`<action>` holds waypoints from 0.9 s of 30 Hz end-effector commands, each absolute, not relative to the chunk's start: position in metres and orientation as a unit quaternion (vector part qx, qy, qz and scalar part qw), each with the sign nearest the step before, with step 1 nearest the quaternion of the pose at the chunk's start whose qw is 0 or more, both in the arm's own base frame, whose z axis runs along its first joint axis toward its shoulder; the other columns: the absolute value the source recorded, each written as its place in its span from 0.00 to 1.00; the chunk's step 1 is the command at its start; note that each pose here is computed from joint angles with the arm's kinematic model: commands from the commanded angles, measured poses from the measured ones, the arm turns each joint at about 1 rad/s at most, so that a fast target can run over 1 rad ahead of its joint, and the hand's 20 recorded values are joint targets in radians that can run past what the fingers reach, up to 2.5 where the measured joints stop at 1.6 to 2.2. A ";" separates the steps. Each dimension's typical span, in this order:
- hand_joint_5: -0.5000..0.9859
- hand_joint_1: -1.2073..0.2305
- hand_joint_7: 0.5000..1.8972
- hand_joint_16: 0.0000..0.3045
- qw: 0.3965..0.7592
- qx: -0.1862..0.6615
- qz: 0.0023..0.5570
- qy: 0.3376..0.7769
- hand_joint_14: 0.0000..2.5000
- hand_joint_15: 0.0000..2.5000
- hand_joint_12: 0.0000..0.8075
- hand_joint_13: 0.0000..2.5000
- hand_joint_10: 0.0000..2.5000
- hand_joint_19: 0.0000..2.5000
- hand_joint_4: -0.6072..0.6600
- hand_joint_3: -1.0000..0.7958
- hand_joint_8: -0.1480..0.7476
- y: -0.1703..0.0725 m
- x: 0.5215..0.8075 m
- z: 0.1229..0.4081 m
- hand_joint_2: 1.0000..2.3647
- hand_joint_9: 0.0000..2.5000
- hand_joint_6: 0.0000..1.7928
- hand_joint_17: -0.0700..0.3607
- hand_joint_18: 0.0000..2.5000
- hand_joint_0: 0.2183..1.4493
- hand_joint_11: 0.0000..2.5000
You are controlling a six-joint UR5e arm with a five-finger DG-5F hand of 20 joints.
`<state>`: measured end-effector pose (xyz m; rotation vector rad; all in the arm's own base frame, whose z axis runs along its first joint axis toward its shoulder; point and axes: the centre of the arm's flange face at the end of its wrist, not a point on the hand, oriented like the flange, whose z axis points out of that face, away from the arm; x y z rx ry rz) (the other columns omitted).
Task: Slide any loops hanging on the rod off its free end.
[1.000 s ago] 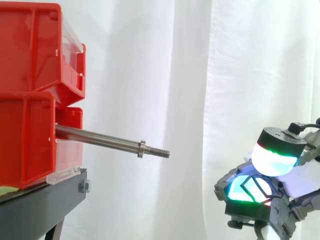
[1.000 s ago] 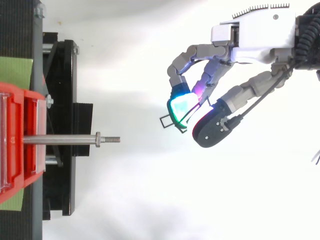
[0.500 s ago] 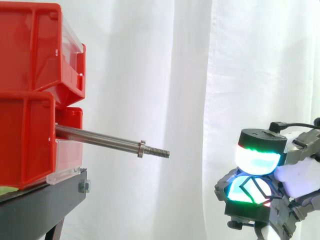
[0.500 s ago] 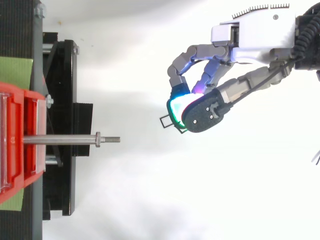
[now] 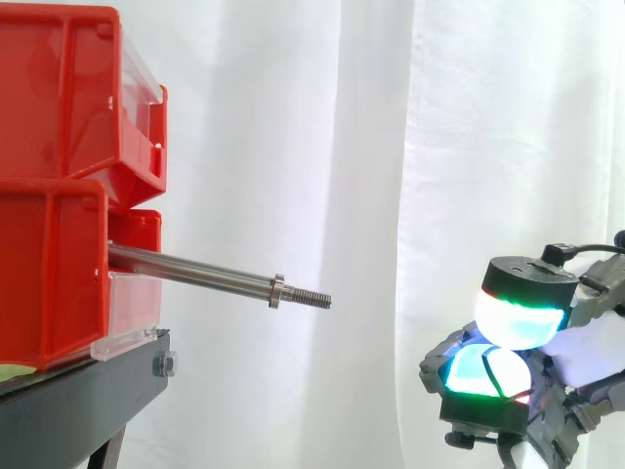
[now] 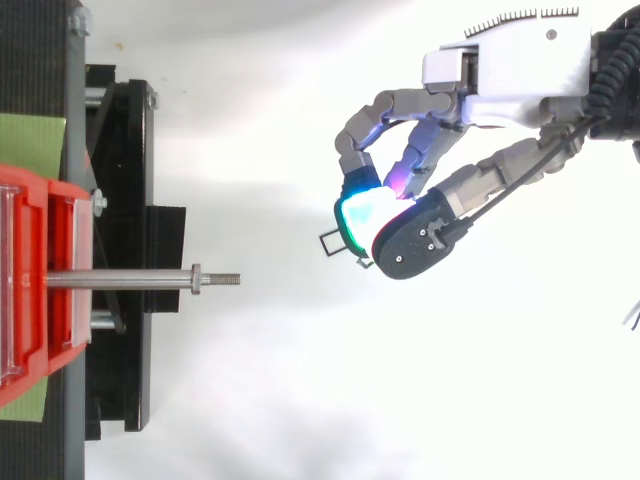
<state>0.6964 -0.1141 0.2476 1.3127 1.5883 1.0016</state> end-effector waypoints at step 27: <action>0.22 0.38 0.61 0.14 0.413 0.522 0.398 0.631 0.00 0.06 0.33 0.35 0.00 0.13 0.46 0.47 0.50 -0.115 0.696 0.248 0.02 0.39 0.49 0.38 0.31 0.29 0.13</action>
